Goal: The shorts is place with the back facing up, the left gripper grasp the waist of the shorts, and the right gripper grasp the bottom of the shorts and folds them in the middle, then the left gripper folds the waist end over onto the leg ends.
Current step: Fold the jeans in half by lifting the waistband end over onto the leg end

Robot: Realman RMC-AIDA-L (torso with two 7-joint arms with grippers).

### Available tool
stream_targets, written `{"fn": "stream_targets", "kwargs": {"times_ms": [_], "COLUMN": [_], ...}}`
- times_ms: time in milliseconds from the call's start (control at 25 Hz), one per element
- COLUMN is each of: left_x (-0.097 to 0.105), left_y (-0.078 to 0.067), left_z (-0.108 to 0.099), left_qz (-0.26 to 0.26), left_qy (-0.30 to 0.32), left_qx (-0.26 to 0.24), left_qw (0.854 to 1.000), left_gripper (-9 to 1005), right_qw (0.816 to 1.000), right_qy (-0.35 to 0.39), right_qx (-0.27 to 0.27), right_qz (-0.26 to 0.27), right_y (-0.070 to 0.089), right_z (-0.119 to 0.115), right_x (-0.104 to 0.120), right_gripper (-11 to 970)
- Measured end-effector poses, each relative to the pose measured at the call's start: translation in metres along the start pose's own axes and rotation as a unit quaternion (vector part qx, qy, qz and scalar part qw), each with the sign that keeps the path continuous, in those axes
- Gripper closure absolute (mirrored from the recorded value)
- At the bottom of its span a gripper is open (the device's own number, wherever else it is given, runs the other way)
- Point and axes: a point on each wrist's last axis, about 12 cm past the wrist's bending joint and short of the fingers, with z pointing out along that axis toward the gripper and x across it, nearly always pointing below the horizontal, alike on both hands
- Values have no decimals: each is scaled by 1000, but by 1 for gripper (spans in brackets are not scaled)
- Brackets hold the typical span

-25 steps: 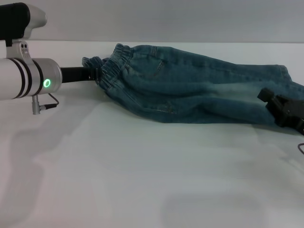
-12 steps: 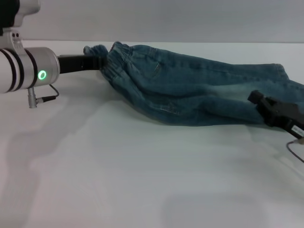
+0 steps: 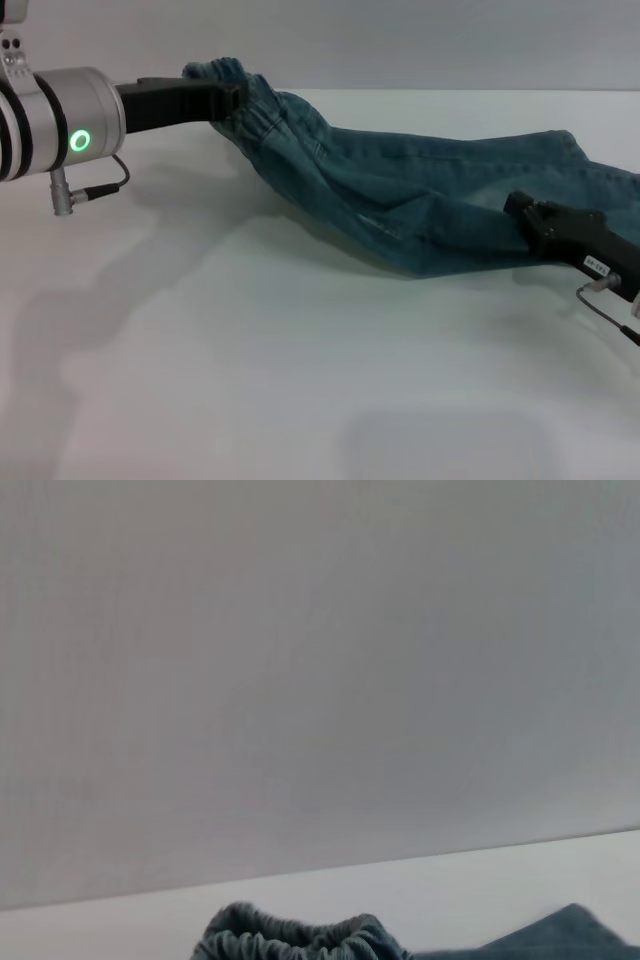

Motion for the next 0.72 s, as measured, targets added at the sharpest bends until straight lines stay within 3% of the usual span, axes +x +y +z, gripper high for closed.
{"fn": "stream_targets", "kwargs": {"times_ms": [280,480,720], "left_x": [-5,-10,-12], "left_y": [-20,-35,-40], "left_z": [-5,-5,-5], "left_qz": [23,41,47], "left_qy": [-5,-8,-11], "left_qx": [25,45,51], "left_qw": [999,998,998], "left_gripper": [933,933,932], "right_qw": [1000,1000,997], "right_qy": [10,13,38], "right_qx": [5,-21,-58], "right_qz": [-10,-5,17], "right_y": [0,10,25], "right_z": [18,38,58], "right_x": [-6,-14,-16], "right_gripper": [960,960,961]}}
